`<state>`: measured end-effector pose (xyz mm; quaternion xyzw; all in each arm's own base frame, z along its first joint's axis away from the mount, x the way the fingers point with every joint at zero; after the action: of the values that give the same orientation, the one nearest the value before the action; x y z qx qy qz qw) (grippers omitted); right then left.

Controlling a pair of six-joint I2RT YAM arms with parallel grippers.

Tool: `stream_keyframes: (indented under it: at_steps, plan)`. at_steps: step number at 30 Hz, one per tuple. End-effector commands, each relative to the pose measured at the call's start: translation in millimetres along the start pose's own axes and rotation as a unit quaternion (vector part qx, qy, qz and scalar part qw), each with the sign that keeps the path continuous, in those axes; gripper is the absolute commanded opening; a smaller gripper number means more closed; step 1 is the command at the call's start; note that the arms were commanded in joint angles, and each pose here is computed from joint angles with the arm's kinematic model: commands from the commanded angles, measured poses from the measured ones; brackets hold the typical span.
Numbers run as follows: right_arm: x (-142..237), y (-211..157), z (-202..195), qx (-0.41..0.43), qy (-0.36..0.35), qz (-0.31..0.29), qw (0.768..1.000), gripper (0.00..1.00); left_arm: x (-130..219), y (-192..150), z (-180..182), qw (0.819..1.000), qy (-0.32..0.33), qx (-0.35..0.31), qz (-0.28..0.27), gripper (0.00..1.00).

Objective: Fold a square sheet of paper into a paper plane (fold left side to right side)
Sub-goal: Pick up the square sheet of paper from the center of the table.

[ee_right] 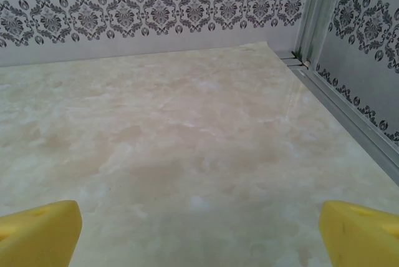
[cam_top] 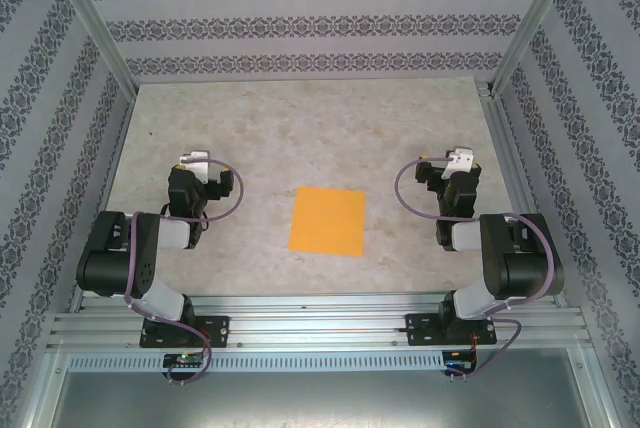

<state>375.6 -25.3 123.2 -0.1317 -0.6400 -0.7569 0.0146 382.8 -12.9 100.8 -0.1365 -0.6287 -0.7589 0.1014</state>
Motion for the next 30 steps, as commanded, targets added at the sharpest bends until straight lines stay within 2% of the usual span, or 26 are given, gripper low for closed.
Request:
stream_keyframes:
  at_steps: [1,23,28,30]
  plan:
    - [1.4,3.6,1.6,0.001,-0.001,-0.013,1.000,0.98,-2.2,10.4,-4.7,1.000,-0.011,-0.008,-0.013,1.00]
    - [1.4,5.4,1.8,-0.001,0.003,-0.016,1.000,0.98,-1.1,11.6,-4.2,1.000,-0.009,-0.007,-0.016,1.00]
    - [18.6,35.4,0.7,-0.010,-0.011,-0.029,0.999,0.98,23.4,46.9,10.0,1.000,0.015,0.007,-0.021,1.00]
    - [27.1,51.7,-1.6,-0.036,-0.030,-0.004,0.999,0.98,40.2,69.0,13.6,0.999,0.011,0.043,-0.017,1.00]
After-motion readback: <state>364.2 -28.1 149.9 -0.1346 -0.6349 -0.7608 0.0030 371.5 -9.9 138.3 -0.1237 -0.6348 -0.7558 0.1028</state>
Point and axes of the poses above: each hand's point on the last joint's axis, 136 mm out from that joint toward the fingers, its own x axis back along the fingers, its own z axis along the line the jaws close on, y = z × x, the point moved 2 cm from there along x, back along the fingers, and after that the axes turned 9 degrees about -x, right-handed, at the moved point
